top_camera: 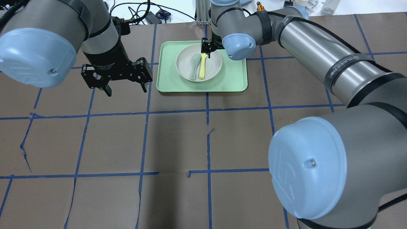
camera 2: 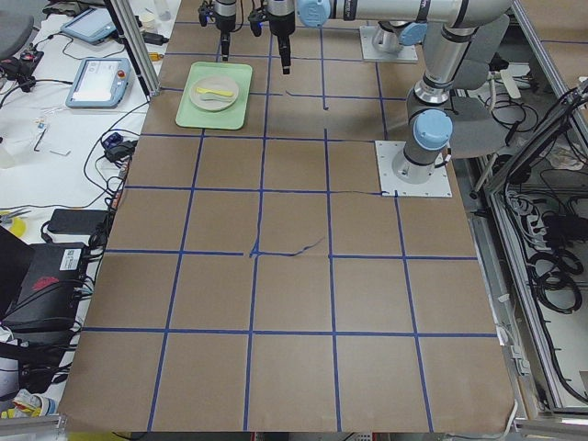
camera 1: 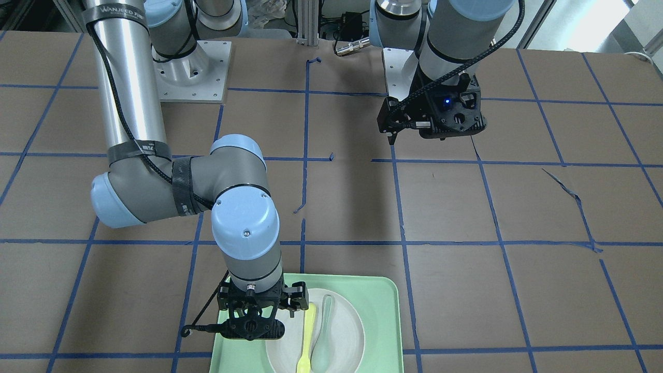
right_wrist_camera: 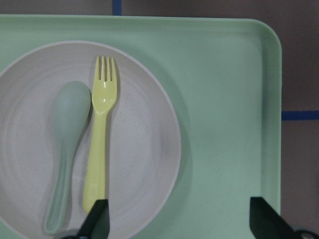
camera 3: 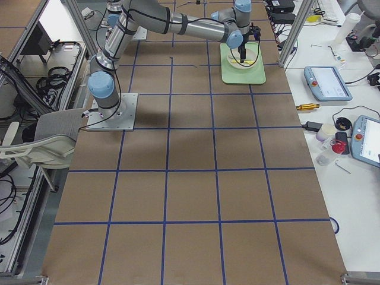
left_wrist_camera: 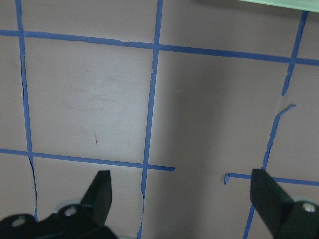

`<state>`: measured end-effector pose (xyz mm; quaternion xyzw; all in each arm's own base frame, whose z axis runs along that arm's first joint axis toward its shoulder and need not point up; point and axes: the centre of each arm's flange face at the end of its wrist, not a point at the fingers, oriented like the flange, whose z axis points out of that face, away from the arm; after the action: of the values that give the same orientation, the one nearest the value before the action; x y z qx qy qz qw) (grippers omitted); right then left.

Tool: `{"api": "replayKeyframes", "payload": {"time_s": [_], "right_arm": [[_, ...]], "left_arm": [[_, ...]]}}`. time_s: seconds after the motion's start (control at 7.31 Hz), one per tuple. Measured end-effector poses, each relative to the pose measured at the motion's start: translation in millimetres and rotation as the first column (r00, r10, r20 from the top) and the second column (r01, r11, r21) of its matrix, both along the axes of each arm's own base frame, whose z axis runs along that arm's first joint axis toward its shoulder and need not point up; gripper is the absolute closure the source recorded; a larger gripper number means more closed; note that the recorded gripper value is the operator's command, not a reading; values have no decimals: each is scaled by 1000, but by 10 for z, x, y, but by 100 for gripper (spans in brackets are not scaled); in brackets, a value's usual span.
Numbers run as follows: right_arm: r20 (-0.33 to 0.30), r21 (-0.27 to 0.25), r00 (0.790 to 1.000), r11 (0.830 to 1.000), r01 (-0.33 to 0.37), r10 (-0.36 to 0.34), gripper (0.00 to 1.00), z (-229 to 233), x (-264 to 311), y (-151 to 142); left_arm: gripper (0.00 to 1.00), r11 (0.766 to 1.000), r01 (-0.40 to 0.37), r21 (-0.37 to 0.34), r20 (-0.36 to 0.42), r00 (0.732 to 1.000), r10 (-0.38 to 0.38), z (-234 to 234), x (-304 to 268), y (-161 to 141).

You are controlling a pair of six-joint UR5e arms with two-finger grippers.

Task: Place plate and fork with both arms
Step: 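Reach the right gripper over the plate above the yellow fork, then lower the right gripper and grasp the yellow fork handle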

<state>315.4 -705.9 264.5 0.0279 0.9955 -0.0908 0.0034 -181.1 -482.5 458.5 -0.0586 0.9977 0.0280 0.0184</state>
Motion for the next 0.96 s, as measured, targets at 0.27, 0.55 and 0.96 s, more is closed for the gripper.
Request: {"api": "replayKeyframes", "payload": {"time_s": [0.27,0.55,0.96], "right_arm": [[23,9,993,993,114,-114,0,-293,221,-125],[31,17,988,988,152,-153,11,-522,402,-196],[26,52,988,987,151,-153,38,-732,470,-109]], "left_arm": [[0,1000,0,-1,3,1000,0,6,4,9],[0,1000,0,-2,3,1000,0,13,4,14],[0,1000,-2,-2,4,1000,2,13,5,15]]}}
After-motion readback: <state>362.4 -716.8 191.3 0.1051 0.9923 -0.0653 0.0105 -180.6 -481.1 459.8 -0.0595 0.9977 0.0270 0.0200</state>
